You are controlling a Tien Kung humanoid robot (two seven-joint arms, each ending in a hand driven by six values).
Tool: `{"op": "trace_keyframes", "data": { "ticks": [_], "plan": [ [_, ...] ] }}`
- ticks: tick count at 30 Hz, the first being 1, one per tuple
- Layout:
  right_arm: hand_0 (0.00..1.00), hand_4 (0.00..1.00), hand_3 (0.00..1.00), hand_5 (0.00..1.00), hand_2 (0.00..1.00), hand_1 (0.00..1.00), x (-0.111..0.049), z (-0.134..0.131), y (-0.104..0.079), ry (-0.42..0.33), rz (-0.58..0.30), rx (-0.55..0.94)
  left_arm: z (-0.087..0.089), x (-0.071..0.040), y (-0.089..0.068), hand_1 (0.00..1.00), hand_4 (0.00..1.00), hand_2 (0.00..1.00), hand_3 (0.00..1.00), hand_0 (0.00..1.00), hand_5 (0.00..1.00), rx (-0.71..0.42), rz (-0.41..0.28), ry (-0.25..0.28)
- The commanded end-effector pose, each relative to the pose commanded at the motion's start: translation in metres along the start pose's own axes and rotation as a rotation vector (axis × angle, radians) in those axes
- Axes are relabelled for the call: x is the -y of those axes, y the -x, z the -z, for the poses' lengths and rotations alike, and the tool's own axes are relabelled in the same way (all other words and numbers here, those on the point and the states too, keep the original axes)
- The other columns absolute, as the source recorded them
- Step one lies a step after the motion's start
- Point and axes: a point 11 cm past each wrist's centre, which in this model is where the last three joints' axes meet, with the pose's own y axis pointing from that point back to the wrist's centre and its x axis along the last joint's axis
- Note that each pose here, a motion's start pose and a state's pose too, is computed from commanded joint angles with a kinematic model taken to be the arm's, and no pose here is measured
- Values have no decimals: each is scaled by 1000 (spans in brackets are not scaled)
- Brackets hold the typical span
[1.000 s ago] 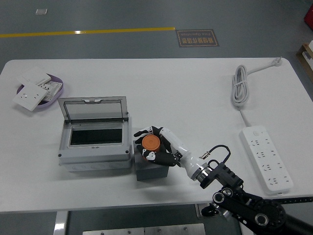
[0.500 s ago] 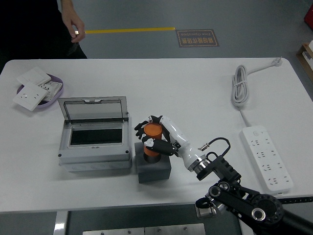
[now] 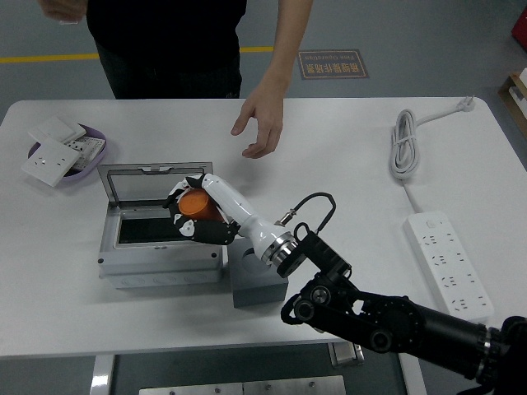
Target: Pick up the cylinder from the cube,place it in the box,flap close box
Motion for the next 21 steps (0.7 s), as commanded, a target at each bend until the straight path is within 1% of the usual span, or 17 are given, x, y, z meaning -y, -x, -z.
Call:
{"op": "trace_keyframes", "data": {
  "ticks": [4, 5, 10, 11, 21],
  "plan": [
    [195, 2, 263, 2, 315, 300, 12, 9, 7, -2, 43, -132, 1, 0, -2, 852, 2, 854, 951, 923, 2, -1, -5, -5],
    [118, 2, 262, 2, 314, 271, 14, 8, 8, 5, 50, -165, 2, 0, -3, 852, 2, 854, 951, 923, 2, -1, -6, -6],
    [118, 2, 262, 2, 314, 271, 18, 2, 11, 47, 100, -312, 1, 0, -6, 852, 2, 854, 951, 923, 2, -1, -11, -8],
    [87, 2, 268, 2, 316, 264, 18, 1, 12, 54, 106, -327, 1, 0, -7, 852, 2, 854, 951, 923, 2, -1, -12, -8],
    [73, 2, 283, 2, 325, 273, 26, -8, 13, 98, 204, -479, 0, 0, -13, 852, 2, 854, 951, 923, 2, 3, -21, -9]
  ]
}}
